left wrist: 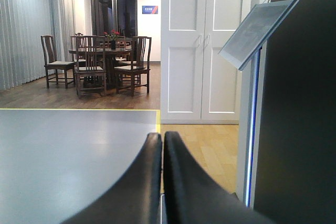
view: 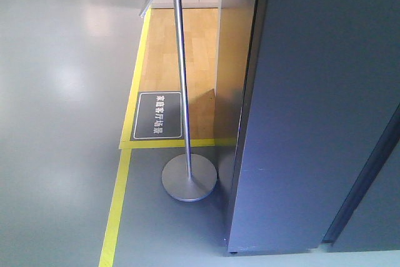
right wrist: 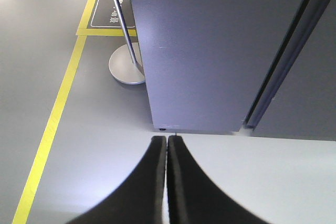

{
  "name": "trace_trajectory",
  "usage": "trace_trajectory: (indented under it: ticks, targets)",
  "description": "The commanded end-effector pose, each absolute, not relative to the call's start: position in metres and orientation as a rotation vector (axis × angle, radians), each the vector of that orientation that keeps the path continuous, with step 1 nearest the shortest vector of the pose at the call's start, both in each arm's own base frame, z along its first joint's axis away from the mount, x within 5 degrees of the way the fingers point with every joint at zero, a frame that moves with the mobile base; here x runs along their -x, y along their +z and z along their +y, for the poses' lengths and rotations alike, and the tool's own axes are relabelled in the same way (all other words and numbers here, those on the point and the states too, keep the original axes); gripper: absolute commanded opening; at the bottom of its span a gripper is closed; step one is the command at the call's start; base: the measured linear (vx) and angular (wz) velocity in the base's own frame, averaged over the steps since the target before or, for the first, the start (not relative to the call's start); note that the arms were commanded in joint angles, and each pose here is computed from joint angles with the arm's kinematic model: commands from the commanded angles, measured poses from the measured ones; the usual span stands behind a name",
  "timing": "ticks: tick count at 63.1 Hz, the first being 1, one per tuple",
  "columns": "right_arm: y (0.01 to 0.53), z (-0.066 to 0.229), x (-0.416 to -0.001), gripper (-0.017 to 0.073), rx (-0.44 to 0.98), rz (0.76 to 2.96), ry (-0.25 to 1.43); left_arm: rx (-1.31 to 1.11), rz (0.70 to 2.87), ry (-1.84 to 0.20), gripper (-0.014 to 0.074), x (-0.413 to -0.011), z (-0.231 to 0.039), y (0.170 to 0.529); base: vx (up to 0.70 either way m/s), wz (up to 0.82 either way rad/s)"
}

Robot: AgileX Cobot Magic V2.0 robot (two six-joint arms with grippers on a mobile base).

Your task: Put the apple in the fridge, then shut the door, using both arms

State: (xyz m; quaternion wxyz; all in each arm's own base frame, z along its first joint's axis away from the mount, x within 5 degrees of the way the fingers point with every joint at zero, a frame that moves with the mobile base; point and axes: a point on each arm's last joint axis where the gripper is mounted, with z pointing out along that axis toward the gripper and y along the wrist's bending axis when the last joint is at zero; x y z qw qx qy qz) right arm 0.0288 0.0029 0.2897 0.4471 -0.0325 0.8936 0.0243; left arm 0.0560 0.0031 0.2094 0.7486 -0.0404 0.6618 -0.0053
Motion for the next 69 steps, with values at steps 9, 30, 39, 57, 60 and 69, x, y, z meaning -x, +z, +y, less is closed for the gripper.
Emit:
trace_trajectory:
  ticks: [9, 30, 39, 57, 60, 69]
  targets:
    - [0.3009, 0.0031, -0.0328, -0.0003, 0.088, 2.14, 0.055, 0.105, 1.373, -0.028, -0.0006, -0.0545, 0.0034, 0.208, 0.0, 0.0]
    - [0.3006, 0.0031, -0.0327, -0.0003, 0.088, 2.143, 0.055, 0.104, 1.377, -0.027, -0.0006, -0.0549, 0.0035, 0.2081, 0.0, 0.0]
    - [0.3006, 0.0031, -0.0327, -0.0003, 0.088, 2.143, 0.055, 0.104, 1.377, -0.027, -0.0006, -0.0549, 0.0035, 0.2081, 0.0, 0.0]
    - [0.3006, 0.0031, -0.0327, -0.0003, 0.088, 2.143, 0.055, 0.104, 1.377, -0.027, -0.0006, -0.0549, 0.0035, 0.2081, 0.0, 0.0]
    - [0.3006, 0.0031, -0.0327, -0.0003, 0.088, 2.143, 0.055, 0.104, 1.377, -0.027, -0.0006, -0.0549, 0.0035, 0.2081, 0.0, 0.0]
    - [0.3019, 0.0007, -0.0348, -0.0003, 0.107, 2.109, 0.004, 0.104, 1.377, -0.027, -0.0006, -0.0549, 0.0035, 0.2081, 0.0, 0.0]
